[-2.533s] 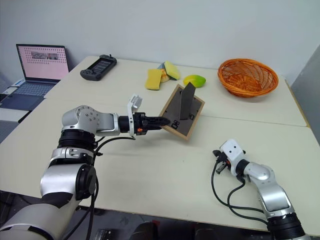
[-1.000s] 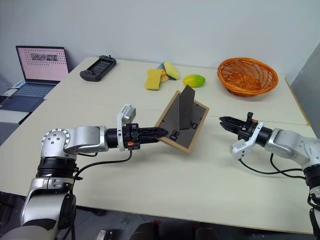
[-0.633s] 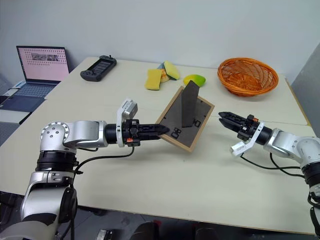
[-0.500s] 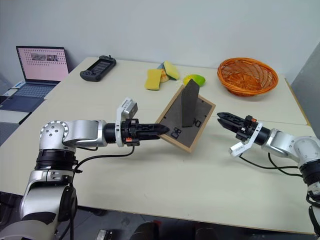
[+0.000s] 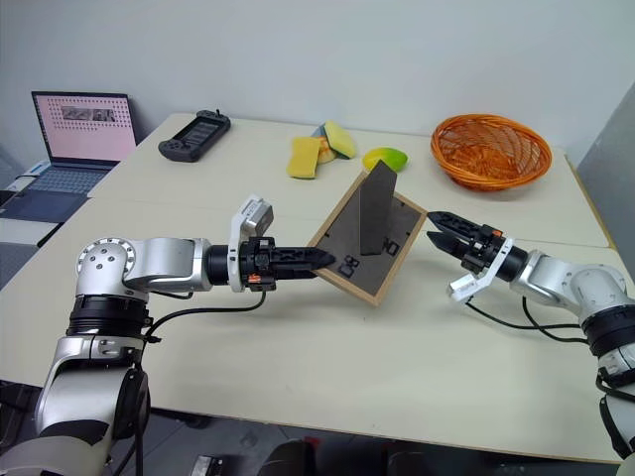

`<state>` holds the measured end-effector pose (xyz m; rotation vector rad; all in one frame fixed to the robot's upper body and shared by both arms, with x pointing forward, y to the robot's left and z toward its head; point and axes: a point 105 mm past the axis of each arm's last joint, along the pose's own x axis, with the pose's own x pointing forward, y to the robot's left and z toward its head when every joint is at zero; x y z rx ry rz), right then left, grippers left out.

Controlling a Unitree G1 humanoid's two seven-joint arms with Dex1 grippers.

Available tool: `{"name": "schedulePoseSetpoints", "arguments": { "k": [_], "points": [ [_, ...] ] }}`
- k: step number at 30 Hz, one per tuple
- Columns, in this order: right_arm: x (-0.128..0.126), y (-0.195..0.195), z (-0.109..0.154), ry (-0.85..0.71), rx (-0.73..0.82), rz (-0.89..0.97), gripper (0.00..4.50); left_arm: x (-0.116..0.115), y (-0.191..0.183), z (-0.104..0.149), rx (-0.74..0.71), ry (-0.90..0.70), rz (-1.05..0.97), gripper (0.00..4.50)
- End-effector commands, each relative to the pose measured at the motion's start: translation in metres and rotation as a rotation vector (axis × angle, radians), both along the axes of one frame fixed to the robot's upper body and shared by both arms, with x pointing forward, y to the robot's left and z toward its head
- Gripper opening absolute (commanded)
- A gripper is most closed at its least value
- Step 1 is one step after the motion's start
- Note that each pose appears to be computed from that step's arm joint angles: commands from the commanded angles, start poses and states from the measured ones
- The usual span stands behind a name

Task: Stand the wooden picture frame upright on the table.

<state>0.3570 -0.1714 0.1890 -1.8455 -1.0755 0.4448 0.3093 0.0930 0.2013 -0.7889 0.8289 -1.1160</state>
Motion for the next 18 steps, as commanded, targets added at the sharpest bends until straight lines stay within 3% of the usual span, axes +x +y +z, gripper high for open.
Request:
{"name": "schedulePoseSetpoints", "arguments": {
  "k": [1,18],
  "points": [
    [0.001,0.008,0.014,-0.051,0.031,0.02,4.0,-0.004,-0.002,0.021,-0.063,-0.054,-0.041,1.32],
    [0.007,0.047,0.016,-0.053,0.088,0.092,4.0,-0.005,-0.006,0.02,-0.063,-0.053,-0.048,1.32]
  ]
}}
